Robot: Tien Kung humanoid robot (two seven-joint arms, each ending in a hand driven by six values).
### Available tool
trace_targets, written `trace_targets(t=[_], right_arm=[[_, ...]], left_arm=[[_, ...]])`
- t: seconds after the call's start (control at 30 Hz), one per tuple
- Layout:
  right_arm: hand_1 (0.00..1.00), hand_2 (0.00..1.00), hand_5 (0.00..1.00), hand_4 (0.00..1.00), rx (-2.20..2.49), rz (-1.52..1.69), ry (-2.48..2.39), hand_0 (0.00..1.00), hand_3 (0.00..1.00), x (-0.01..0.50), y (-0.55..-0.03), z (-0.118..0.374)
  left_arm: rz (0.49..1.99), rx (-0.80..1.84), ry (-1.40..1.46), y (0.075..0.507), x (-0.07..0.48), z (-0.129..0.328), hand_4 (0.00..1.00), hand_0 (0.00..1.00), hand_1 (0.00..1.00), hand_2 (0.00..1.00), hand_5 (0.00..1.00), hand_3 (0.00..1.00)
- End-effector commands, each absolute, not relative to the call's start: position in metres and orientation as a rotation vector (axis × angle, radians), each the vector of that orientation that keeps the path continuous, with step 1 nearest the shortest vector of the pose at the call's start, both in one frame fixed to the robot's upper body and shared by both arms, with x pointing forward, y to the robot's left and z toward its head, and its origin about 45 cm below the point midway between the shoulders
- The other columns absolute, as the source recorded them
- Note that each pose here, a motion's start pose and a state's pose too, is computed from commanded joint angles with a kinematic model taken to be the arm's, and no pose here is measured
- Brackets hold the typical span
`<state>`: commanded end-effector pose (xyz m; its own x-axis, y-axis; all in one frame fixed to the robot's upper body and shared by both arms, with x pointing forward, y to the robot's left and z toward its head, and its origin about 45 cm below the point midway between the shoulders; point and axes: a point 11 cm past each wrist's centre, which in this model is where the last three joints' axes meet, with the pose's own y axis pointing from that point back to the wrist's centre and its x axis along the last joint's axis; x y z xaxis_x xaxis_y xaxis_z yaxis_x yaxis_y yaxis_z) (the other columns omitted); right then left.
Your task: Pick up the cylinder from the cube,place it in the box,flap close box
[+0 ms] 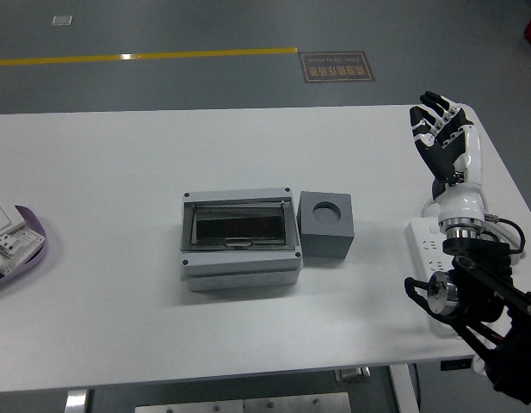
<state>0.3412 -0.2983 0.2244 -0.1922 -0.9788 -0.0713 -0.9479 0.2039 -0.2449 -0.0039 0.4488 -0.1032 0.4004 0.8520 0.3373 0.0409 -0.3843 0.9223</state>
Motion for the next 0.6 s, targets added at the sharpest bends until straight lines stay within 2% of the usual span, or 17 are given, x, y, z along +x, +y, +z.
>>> trace_targets(t=[0.57,0.6], right_arm=[[0.672,0.698,0.318,0.78,-1.842,-0.151,2.27,0.676,0.666,0.3405,-0.2995,0.2219],[0.658,0.674,0.337,0.775,-1.846,-0.152,2.265,0.637,0.646,0.3408,-0.2982,0.2224]], left_arm=[[1.118,1.736,0.795,0.4475,-0.0051,-0.1036,0.684,0.523,0.557,0.57,0.224,0.597],[1.119,1.734,0.796,0.4472,-0.0049,-0.1038,0.684,0.523,0.557,0.57,0.224,0.597]])
